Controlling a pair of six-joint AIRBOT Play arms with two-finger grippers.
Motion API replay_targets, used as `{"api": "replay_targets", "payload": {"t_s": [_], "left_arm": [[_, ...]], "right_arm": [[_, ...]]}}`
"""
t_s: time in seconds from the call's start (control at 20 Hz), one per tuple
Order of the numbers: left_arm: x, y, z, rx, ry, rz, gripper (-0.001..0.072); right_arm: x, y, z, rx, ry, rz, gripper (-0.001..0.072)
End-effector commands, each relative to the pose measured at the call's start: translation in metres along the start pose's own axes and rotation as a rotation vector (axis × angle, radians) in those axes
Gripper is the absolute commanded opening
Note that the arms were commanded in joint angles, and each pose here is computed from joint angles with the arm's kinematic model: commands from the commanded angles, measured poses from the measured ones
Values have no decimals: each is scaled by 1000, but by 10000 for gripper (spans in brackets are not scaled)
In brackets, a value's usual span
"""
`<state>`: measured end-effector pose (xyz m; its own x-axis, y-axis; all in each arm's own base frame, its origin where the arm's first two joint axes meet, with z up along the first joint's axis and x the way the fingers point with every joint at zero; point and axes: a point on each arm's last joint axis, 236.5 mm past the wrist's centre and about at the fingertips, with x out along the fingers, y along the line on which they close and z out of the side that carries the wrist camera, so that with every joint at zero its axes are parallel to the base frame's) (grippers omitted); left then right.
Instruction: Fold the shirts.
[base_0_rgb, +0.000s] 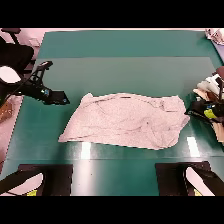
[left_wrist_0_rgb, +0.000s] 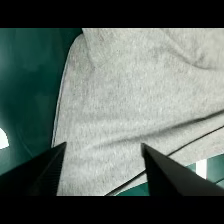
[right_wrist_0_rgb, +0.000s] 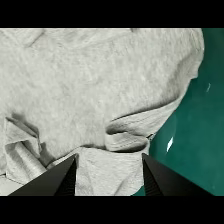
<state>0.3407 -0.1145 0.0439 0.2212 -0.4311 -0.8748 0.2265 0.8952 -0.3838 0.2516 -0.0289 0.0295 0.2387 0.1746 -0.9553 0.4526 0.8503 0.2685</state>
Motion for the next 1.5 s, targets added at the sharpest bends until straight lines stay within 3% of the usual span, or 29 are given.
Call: {"api": "replay_targets", "payload": {"t_s": [0.0, 0.75, 1.15, 1.45], "left_arm": [[29, -1, 0, -19, 54, -67, 657], [92, 18, 24, -49, 25, -118, 655], [118, 4, 45, 41, -53, -84, 655], [132, 2, 54, -6, -86, -105, 645]], "right_arm": [[9, -23, 7, 116, 51, 61, 444], [60, -47, 13, -5, 151, -117, 445], [88, -53, 48, -2, 59, -124, 445], [107, -56, 52, 12, 75, -120, 438]]}}
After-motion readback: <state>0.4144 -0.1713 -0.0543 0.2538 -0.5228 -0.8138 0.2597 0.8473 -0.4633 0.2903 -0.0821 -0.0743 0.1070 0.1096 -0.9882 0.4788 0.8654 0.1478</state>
